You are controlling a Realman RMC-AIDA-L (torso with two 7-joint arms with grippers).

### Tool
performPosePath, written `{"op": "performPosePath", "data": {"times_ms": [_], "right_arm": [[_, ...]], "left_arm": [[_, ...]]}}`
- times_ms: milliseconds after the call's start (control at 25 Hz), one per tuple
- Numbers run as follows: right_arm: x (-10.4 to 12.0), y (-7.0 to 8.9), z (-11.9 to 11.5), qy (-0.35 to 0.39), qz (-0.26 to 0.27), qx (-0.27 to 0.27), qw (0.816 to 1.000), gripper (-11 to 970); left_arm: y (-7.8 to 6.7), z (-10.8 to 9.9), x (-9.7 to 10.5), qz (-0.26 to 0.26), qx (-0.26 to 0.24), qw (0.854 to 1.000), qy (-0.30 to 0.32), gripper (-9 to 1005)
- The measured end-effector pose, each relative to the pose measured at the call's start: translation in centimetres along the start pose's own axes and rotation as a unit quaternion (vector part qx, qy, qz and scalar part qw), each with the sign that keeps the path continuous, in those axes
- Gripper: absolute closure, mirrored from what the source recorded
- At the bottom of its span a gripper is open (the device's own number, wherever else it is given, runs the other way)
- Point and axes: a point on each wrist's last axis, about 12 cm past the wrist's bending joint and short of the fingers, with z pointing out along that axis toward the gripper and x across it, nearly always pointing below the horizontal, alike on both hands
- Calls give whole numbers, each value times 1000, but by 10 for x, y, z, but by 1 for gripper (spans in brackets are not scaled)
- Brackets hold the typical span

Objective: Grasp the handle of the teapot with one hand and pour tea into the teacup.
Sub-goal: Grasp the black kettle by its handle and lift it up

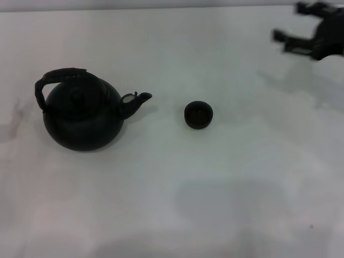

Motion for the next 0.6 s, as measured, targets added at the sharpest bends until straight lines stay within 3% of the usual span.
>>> {"op": "performPosePath", "data": {"times_ms": [320,600], "right_arm": [[35,-17,-48,-49,6,136,989,87],[48,-23,-54,-30,23,178,983,87]], "left_arm": [[-20,-13,4,-2,78,997,6,284],[-35,-24,1,-3,143,990,-10,284]]}}
